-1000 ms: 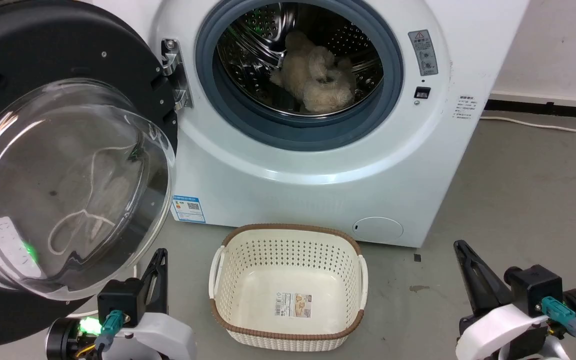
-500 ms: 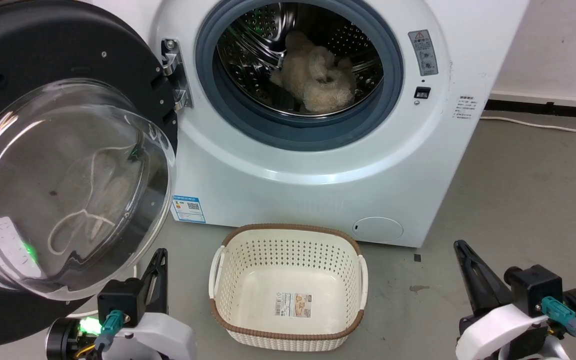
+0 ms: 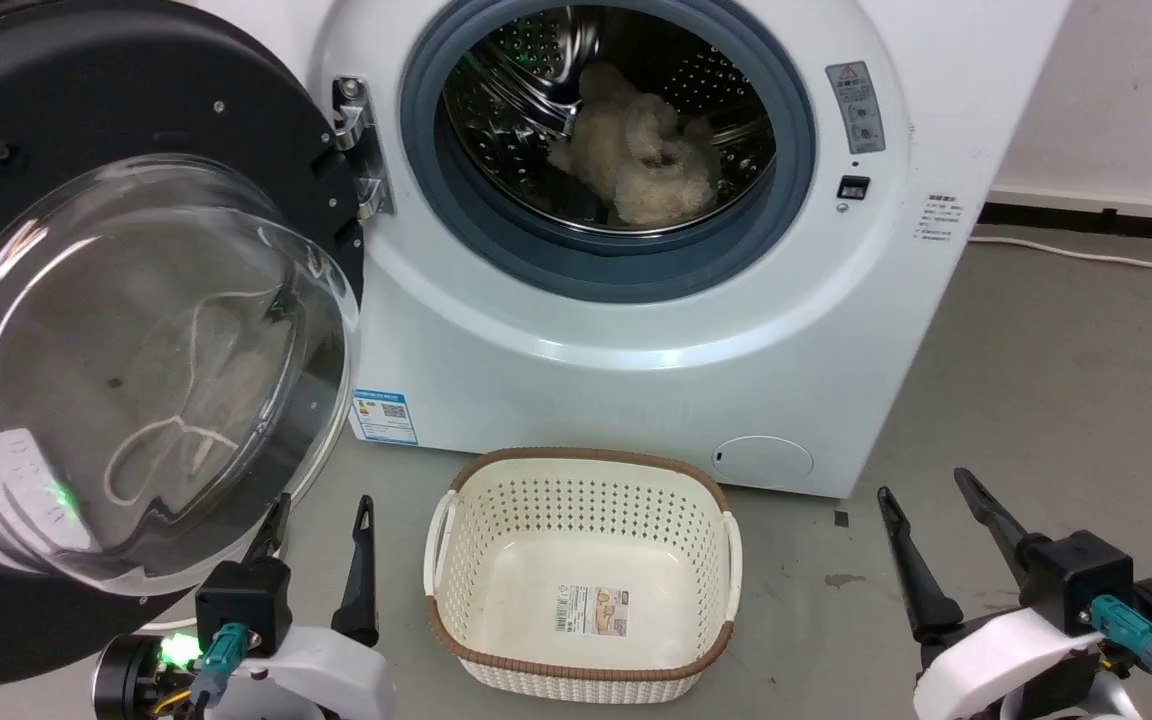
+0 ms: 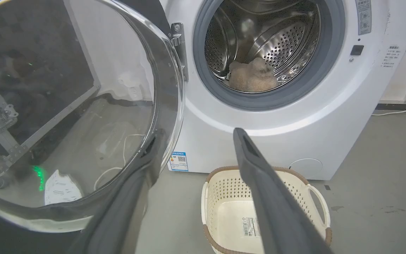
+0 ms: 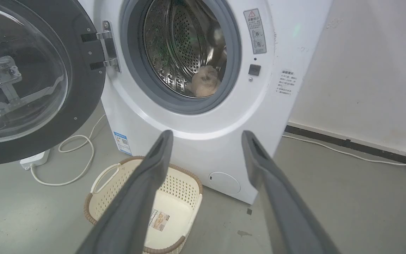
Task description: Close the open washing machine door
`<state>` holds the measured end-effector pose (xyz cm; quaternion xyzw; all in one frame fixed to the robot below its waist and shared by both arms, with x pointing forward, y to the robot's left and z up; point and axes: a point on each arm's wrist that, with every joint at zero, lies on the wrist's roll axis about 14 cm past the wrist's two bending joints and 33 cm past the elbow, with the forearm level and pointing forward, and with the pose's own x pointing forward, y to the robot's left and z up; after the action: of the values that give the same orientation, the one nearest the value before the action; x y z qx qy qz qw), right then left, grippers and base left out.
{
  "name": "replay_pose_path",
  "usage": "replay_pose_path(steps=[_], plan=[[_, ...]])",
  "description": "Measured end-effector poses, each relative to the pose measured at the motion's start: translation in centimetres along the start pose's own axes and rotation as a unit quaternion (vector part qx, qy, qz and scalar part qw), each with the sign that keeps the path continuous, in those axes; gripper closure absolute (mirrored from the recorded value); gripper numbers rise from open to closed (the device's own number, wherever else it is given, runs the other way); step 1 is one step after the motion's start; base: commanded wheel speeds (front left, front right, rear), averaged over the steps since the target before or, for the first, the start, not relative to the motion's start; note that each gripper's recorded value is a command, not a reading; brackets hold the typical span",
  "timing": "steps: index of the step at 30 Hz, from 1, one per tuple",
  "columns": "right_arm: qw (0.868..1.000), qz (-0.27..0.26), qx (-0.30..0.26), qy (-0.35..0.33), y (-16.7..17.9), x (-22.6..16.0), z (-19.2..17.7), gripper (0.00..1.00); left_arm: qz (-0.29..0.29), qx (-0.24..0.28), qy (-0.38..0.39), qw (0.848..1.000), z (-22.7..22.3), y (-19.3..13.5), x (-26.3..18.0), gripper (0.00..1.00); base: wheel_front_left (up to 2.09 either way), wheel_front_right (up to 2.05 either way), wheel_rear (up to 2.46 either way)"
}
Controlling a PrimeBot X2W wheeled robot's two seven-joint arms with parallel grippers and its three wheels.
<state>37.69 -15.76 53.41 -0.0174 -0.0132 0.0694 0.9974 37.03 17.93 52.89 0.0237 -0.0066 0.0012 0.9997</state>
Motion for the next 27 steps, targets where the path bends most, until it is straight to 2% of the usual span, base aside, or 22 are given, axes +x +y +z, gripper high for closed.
replay_pose_path(steps=[15,27], plan=[[0.999,0.042,0.01,-0.017,2.8,1.2,0.5,0.0,0.036,0.001,-0.016,0.999,0.5,2.4,-1.6,0.0,0.0,0.0,0.0],[0.992,0.121,0.027,-0.016,8.1,2.5,-0.1,0.0,0.095,0.001,-0.031,0.995,0.8,6.0,-4.1,0.0,0.0,0.0,0.0]])
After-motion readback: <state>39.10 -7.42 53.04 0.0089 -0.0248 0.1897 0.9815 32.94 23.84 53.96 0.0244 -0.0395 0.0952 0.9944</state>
